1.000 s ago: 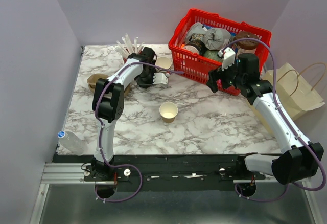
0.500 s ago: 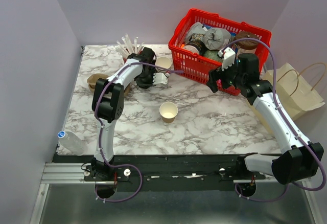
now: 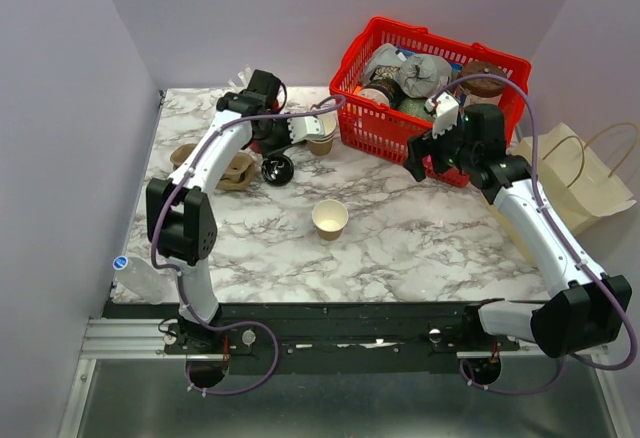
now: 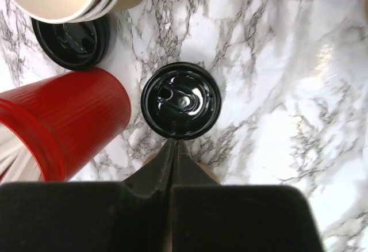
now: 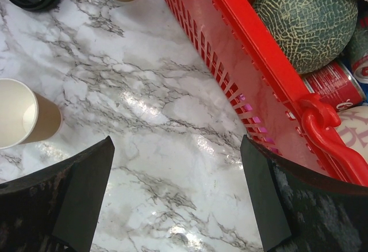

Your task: Pack the takeout coffee

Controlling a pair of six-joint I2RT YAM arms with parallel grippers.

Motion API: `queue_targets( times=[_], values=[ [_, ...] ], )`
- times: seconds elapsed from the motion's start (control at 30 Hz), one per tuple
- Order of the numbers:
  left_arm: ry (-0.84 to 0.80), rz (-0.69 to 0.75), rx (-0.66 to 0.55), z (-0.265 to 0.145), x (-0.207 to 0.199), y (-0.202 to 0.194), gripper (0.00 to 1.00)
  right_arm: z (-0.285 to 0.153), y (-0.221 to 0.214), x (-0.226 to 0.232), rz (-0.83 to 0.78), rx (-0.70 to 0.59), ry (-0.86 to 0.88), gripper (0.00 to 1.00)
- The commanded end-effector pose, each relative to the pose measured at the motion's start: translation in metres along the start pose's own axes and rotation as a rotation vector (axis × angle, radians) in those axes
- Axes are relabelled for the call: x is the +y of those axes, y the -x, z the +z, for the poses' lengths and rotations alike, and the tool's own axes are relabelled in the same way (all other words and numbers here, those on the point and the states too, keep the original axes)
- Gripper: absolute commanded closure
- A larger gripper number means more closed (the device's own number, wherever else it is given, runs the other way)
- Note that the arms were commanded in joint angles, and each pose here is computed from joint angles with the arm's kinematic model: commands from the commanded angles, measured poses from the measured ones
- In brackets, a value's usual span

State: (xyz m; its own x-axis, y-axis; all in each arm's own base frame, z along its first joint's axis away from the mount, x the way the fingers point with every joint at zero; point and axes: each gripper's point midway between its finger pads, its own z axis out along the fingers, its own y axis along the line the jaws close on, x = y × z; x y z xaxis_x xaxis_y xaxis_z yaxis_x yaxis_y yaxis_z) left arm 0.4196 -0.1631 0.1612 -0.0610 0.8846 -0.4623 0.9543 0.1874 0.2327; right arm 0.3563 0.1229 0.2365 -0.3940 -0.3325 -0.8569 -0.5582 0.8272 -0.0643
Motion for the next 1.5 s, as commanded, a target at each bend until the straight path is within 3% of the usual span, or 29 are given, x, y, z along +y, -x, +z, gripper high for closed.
queue_targets(
  times=[0.0, 0.03, 0.13, 0.33, 0.5, 0.77, 1.07, 1.27, 1.47],
  values=[
    [-0.055, -0.077, -0.08, 0.006, -0.03, 0.0, 0.72, 0.005, 0.004, 0.003, -0.003, 0.003, 0.032, 0.0],
    [-0.052, -0.063, -0.077, 0.007, -0.032, -0.002, 0.61, 0.005, 0.004, 0.004, -0.002, 0.002, 0.038, 0.0],
    [-0.073, 0.005, -0.038, 0.023, -0.041, -0.015, 0.55, 0.005, 0.008, 0.004, -0.002, -0.004, 0.036, 0.0],
    [-0.065, 0.038, 0.047, 0.053, -0.031, -0.034, 0.52, 0.002, 0.003, 0.005, -0.004, 0.0, 0.033, 0.0],
    [-0.023, 0.027, 0.045, 0.066, -0.015, -0.032, 0.51, 0.0, -0.004, 0.006, 0.0, 0.007, 0.033, 0.0],
    [0.187, -0.27, 0.05, 0.062, 0.039, -0.022, 0.52, -0.002, -0.002, 0.002, -0.011, 0.005, 0.012, 0.0],
    [0.291, -0.594, 0.084, 0.043, 0.034, -0.04, 0.52, 0.001, -0.005, 0.003, -0.01, 0.013, 0.017, 0.0],
    [0.342, -0.719, 0.126, 0.037, 0.047, -0.06, 0.51, 0.004, -0.001, 0.002, -0.009, 0.012, 0.022, 0.0],
    [0.324, -0.754, 0.143, 0.041, 0.048, -0.074, 0.51, 0.004, 0.0, 0.003, -0.009, 0.011, 0.026, 0.0]
  ],
)
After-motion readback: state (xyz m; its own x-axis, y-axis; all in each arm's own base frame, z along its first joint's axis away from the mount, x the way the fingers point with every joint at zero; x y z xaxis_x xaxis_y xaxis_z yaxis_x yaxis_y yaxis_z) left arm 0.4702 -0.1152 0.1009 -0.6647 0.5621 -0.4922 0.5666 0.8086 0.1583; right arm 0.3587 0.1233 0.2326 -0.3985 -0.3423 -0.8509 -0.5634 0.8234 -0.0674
